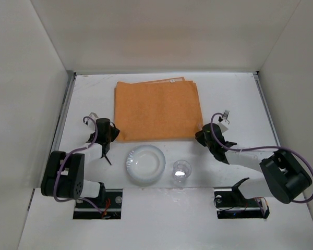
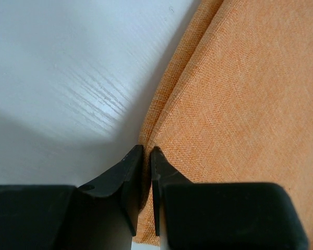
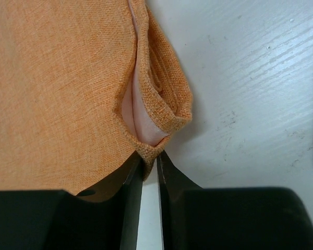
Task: Set the dinner table for one person
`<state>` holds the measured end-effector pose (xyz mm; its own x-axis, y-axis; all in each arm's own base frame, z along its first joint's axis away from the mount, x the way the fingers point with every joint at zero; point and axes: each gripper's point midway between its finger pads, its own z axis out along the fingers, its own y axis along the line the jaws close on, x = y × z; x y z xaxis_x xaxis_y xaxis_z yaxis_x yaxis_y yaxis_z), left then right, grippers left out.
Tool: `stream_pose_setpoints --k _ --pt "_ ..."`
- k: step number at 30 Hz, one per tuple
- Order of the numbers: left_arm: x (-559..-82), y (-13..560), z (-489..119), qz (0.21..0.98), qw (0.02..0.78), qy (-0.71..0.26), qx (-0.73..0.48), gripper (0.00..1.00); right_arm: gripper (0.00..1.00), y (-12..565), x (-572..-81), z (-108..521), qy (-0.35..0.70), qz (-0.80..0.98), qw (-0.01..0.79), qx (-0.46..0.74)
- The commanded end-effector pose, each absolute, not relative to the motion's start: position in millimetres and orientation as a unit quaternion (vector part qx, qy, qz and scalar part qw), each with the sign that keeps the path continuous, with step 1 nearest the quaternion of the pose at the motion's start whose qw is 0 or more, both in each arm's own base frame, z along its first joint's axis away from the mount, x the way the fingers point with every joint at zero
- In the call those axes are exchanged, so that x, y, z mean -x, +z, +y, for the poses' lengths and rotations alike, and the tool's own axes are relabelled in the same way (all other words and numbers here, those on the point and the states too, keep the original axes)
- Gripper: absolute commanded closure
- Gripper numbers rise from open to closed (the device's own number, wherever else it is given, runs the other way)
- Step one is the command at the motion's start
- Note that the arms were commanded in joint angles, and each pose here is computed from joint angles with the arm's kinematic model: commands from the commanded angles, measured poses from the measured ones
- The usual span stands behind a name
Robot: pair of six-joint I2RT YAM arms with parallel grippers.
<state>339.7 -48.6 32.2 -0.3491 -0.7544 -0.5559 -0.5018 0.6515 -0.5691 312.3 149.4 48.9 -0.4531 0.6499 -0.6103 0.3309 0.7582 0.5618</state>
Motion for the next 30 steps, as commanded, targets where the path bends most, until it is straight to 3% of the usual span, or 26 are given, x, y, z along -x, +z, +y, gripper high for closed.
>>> stream_pose_setpoints --k 1,6,9,12,16,18,21,23,27,30 --pt "-335 41 -32 0.791 0.438 -0.134 0.405 0.9 0.78 57 -318 135 0.157 0.83 0.451 -0.289" --pt "-333 39 -30 0.793 0.436 -0.133 0.404 0.77 0.72 64 -321 136 0.156 0.834 0.449 -0.279" --pt "-332 47 -24 0.784 0.446 -0.135 0.409 0.69 0.58 76 -321 134 0.153 0.832 0.46 -0.269" --pt "-329 62 -21 0.774 0.462 -0.14 0.409 0.64 0.49 100 -323 131 0.147 0.83 0.48 -0.245" --pt "-324 90 -22 0.756 0.499 -0.155 0.395 0.61 0.45 137 -323 132 0.136 0.83 0.506 -0.19" --pt "-321 100 -23 0.749 0.513 -0.163 0.386 0.61 0.51 157 -316 153 0.159 0.833 0.512 -0.138" --pt "-315 113 -38 0.747 0.528 -0.189 0.357 0.63 0.73 184 -299 199 0.228 0.834 0.501 -0.04" --pt "-313 119 -52 0.75 0.535 -0.208 0.329 0.65 0.81 190 -284 231 0.28 0.836 0.471 0.021" --pt "-312 126 -79 0.751 0.549 -0.238 0.28 0.68 0.79 176 -263 278 0.351 0.843 0.395 0.106" --pt "-312 125 -89 0.749 0.557 -0.245 0.26 0.68 0.69 156 -254 303 0.367 0.848 0.351 0.149"
